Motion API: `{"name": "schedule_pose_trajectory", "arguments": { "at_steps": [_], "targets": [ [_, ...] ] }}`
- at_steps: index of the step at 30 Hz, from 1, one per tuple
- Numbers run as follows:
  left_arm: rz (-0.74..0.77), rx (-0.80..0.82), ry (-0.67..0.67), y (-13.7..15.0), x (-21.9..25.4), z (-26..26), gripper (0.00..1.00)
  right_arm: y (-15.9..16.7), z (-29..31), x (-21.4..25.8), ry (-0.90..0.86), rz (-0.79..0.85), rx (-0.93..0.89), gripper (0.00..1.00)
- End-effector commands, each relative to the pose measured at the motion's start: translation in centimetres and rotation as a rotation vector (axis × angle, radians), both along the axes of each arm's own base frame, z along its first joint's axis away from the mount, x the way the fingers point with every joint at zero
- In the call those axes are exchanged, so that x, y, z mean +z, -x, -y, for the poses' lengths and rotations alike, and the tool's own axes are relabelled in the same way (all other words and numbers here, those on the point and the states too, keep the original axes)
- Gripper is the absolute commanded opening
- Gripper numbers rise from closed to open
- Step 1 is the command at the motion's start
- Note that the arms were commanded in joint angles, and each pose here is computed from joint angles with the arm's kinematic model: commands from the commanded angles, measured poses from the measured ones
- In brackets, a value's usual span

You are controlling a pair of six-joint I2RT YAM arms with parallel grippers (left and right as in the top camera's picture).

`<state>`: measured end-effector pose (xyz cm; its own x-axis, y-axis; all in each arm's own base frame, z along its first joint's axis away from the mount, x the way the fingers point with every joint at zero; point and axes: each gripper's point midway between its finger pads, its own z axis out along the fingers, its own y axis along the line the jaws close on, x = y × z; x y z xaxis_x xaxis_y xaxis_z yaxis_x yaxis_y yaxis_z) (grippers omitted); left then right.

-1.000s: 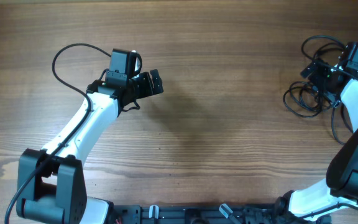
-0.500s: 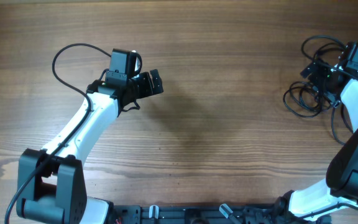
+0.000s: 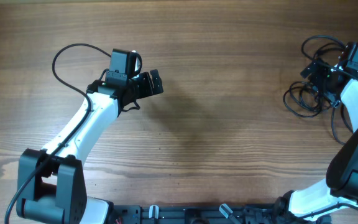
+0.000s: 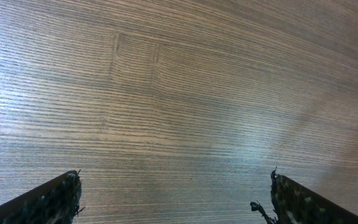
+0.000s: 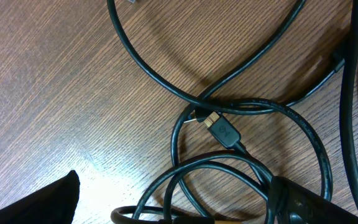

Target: Untangle cables

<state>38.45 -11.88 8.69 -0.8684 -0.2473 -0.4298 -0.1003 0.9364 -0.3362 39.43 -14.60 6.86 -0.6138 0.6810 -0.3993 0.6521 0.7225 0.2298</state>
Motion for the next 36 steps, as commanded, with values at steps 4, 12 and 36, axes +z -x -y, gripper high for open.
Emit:
{"name": "schedule_pose_trajectory", "arguments": {
  "at_steps": [4, 12, 36],
  "targets": [
    [0.034, -0.008, -0.007, -0.1, 1.2, 0.3, 1.0, 0.0, -0.4, -0.2, -0.012, 0.0, 0.009, 1.0],
    [0.165, -0.007, 0.027, 0.1, 6.3, 0.2, 1.0, 0.0, -0.4, -0.2, -0.012, 0.0, 0.009, 0.99],
    [0.329, 0.016, 0.044, 3.1, 10.8, -1.2, 1.0, 0.0, -0.4, -0.2, -0.012, 0.0, 0.009, 1.0]
  ]
}}
